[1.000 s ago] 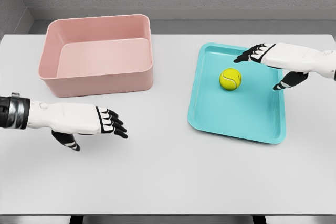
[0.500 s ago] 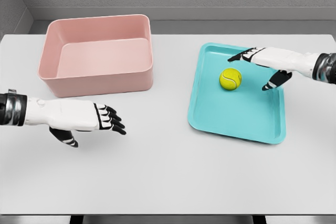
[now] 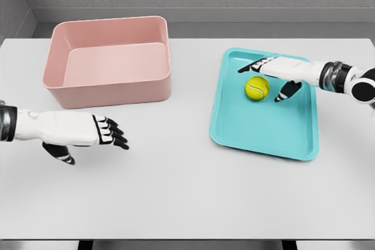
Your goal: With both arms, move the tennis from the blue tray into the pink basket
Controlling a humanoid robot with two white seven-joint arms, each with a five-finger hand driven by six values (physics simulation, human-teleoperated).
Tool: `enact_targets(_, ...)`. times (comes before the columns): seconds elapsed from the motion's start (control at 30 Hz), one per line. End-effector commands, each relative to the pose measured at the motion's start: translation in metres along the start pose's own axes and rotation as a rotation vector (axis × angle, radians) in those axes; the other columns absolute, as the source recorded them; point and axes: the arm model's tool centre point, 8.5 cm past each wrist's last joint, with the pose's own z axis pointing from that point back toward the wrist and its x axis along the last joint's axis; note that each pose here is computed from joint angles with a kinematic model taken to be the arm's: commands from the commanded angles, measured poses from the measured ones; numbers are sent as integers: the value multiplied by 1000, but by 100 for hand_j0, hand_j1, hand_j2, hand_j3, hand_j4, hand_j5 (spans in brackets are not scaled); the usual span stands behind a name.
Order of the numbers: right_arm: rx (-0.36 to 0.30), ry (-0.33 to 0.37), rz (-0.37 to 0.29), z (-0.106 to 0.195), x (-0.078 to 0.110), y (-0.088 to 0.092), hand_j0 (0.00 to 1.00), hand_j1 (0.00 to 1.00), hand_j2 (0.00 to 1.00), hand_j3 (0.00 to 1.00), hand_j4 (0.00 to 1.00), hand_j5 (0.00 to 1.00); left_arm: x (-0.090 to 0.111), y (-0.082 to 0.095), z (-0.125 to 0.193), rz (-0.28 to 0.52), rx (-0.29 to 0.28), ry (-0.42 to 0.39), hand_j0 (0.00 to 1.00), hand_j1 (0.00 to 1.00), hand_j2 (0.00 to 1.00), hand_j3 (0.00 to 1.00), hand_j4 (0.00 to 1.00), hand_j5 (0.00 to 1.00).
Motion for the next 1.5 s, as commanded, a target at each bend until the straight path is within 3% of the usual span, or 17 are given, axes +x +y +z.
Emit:
enact_targets(0.0,10,-7,-5,-7,3,4,100,100,100,100,100,100,0,1,0,2,3,1,100,100,100,100,100,100)
enact_targets(0.13,22,-11,-4,-9,4,8,100,100,100,100,100,100,-2,10,4,-15,30,13,100,100,100,100,100,100)
enact_targets(0.63,36,9,-11,-23,0,11,99,99,99,99,99,99,-1,17,-8,-21,56,-12,100,100,100,100,100,100)
enact_targets(1.47,70,11,1,-19,-3,13,77,77,77,77,77,77,-1,16,-9,-21,56,-12,100,100,100,100,100,100)
